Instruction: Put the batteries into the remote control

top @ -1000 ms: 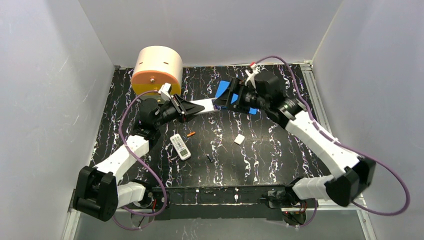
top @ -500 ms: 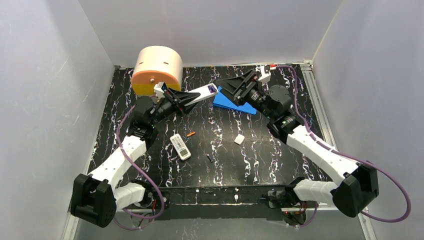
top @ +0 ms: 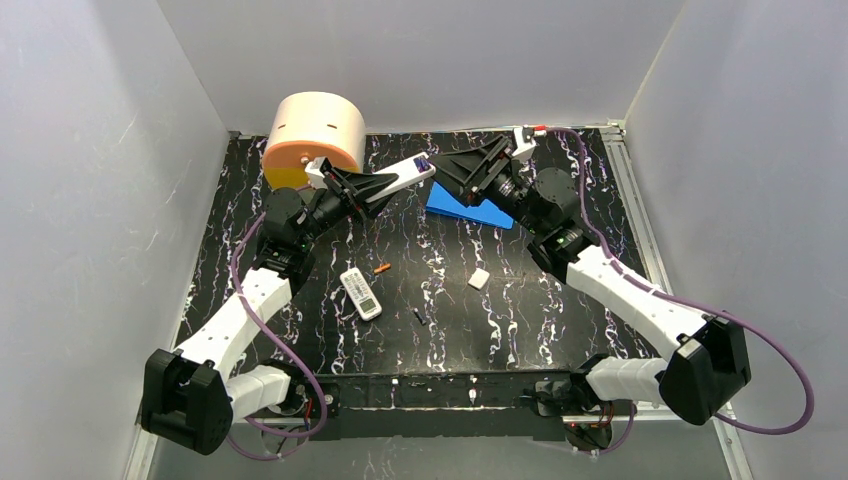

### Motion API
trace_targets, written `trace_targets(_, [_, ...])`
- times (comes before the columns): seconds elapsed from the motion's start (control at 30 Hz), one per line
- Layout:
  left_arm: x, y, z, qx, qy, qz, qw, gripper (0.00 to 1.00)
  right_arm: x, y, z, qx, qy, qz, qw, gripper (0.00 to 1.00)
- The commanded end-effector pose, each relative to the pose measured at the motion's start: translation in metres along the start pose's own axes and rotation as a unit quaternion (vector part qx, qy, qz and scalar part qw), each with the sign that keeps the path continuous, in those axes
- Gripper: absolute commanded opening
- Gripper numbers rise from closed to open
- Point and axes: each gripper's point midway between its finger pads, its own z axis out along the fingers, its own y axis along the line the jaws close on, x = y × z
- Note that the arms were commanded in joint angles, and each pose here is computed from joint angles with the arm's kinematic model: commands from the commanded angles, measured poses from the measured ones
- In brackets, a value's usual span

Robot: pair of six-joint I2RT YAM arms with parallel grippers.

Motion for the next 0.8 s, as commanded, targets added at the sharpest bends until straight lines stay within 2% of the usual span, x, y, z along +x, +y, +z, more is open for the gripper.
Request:
trace_targets(0.0, [0.014, -0.026, -0.006, 0.036, 0.014, 0.022, 0.999, 0.00, -0.004, 0.039, 0.005, -0.057, 0.000, -0.009, 0.998, 0.78])
trace_targets(0.27, [0.014, -0.024, -0.006, 0.034, 0.014, 0.027, 0.999, 0.00, 0.001, 0.032, 0.017, -0.037, 0.015, -0.028, 0.999, 0.60])
trace_targets(0.6, [0.014, -0.023, -0.005, 0.032, 0.016, 0.028, 0.999, 0.00, 0.001, 0.023, 0.022, -0.017, 0.016, -0.027, 0.999, 0.54])
trace_targets(0.77, [0.016, -0.026, -0.005, 0.035, 0.020, 0.038, 0.998, 0.00, 0.001, 0.014, 0.024, 0.004, 0.016, -0.022, 1.000, 0.46])
